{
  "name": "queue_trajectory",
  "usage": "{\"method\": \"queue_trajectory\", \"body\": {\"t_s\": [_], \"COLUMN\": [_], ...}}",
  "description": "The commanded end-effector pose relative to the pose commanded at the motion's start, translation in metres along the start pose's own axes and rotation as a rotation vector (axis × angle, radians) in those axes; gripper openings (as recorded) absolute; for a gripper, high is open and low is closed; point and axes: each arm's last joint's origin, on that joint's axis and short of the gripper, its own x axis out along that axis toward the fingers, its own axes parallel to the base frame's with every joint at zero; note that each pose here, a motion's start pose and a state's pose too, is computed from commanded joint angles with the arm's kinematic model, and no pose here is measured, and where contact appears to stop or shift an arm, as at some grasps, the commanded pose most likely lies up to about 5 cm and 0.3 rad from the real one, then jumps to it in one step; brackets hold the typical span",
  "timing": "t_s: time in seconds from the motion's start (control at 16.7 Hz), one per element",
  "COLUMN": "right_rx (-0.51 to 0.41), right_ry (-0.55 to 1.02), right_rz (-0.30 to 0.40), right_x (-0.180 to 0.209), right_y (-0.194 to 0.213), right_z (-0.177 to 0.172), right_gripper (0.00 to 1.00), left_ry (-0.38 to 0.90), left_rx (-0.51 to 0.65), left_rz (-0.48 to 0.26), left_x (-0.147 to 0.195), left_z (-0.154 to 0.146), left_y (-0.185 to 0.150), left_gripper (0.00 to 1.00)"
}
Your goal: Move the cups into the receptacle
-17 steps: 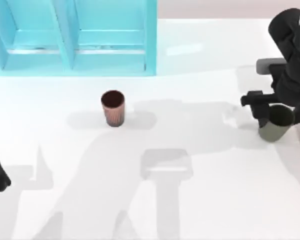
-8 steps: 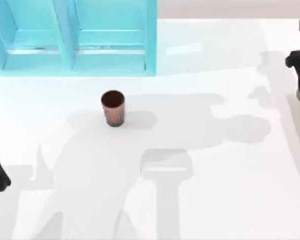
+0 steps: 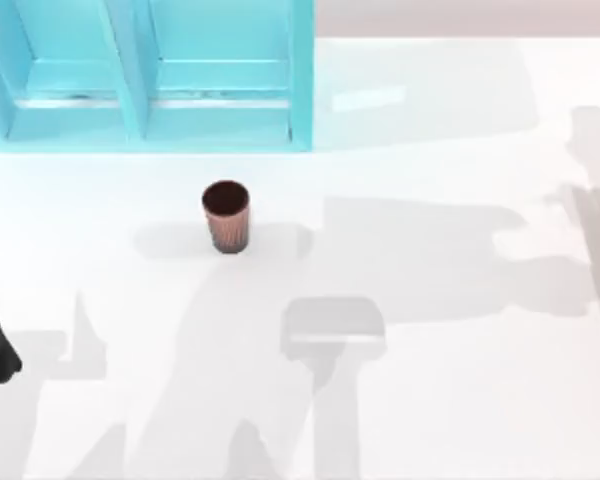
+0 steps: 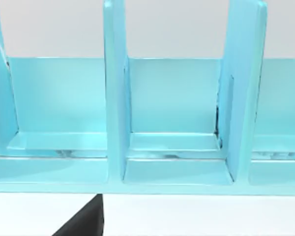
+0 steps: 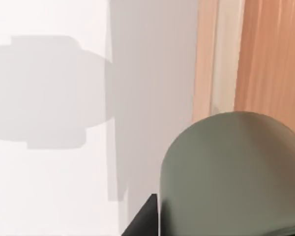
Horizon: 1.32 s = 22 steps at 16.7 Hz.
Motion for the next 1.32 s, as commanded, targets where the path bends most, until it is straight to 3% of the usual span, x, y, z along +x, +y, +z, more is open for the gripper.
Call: {"method": "queue_trajectory", "body": {"t_s": [0.36, 0.66, 0.9, 1.32], "right_rx": [-0.026, -0.020, 0.000, -0.003], "right_ry": [0.015, -0.004, 0.008, 0.013], "right_rz": [-0.013, -0.037, -0.043, -0.040], "right_x": [-0.009, -0.035, -0.041, -0.037], "right_y": [-0.028, -0.091, -0.115, -0.117], "right_z": [-0.024, -0.095, -0.146, -0.152], "right_gripper": [0.00, 0.00, 0.00, 0.00], "left_ry": [0.000, 0.000, 0.000, 0.000], "left_rx": [0.000, 0.000, 0.000, 0.000], "left_rz": [0.000, 0.000, 0.000, 0.000], "left_x": [0.000, 0.000, 0.000, 0.000], "left_z": [0.000, 0.000, 0.000, 0.000], "left_y": [0.000, 0.000, 0.000, 0.000], "left_gripper": [1.00, 1.00, 1.00, 1.00]}}
